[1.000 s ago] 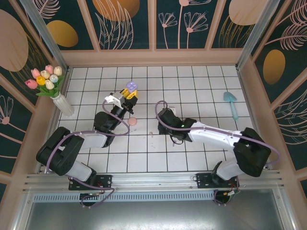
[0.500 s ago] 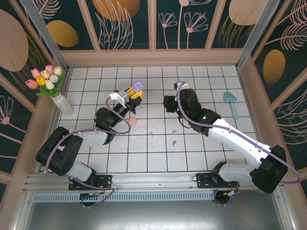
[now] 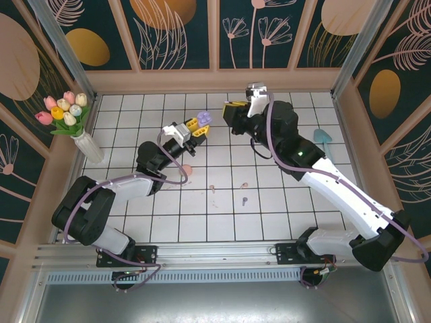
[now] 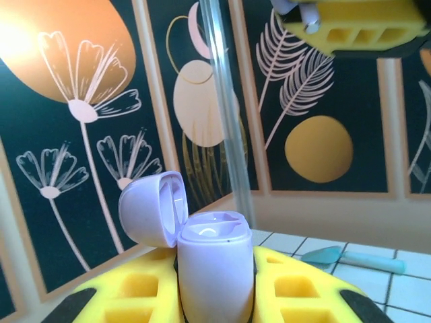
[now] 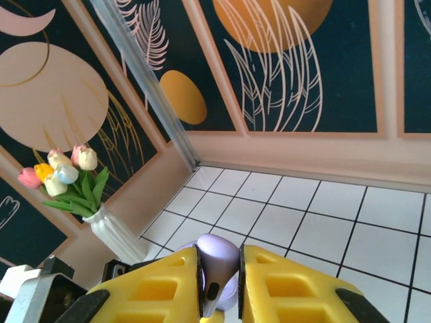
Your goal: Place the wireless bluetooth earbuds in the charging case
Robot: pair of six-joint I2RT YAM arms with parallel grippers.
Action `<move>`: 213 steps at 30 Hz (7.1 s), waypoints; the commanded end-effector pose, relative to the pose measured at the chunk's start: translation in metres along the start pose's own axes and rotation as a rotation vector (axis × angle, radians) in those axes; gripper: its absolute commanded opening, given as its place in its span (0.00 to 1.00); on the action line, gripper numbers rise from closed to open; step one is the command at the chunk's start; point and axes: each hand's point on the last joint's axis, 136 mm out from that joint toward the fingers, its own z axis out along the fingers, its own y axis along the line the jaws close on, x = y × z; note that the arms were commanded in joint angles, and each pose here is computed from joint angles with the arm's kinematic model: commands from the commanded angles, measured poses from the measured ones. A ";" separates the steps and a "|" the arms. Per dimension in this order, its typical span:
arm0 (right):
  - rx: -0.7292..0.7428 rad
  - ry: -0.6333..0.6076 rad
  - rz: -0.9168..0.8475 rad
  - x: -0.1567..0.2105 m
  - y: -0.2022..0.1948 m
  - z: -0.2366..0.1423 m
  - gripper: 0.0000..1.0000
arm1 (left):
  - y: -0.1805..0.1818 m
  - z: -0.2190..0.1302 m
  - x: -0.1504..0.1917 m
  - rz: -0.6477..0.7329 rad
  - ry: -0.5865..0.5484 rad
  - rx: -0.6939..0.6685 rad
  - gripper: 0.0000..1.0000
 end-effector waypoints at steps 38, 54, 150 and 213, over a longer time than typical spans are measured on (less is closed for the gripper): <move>-0.142 -0.042 -0.053 0.010 0.015 0.043 0.19 | 0.011 0.030 -0.045 0.274 -0.091 -0.036 0.00; -0.118 -0.030 -0.028 0.014 0.002 0.050 0.19 | 0.001 0.030 -0.055 0.262 -0.111 -0.006 0.00; -0.003 0.241 -0.017 0.054 -0.026 0.078 0.56 | -0.010 0.030 -0.019 -0.115 -0.058 0.057 0.00; -0.104 0.275 0.179 0.016 -0.028 0.059 0.58 | -0.026 0.032 0.024 -0.190 0.063 0.144 0.00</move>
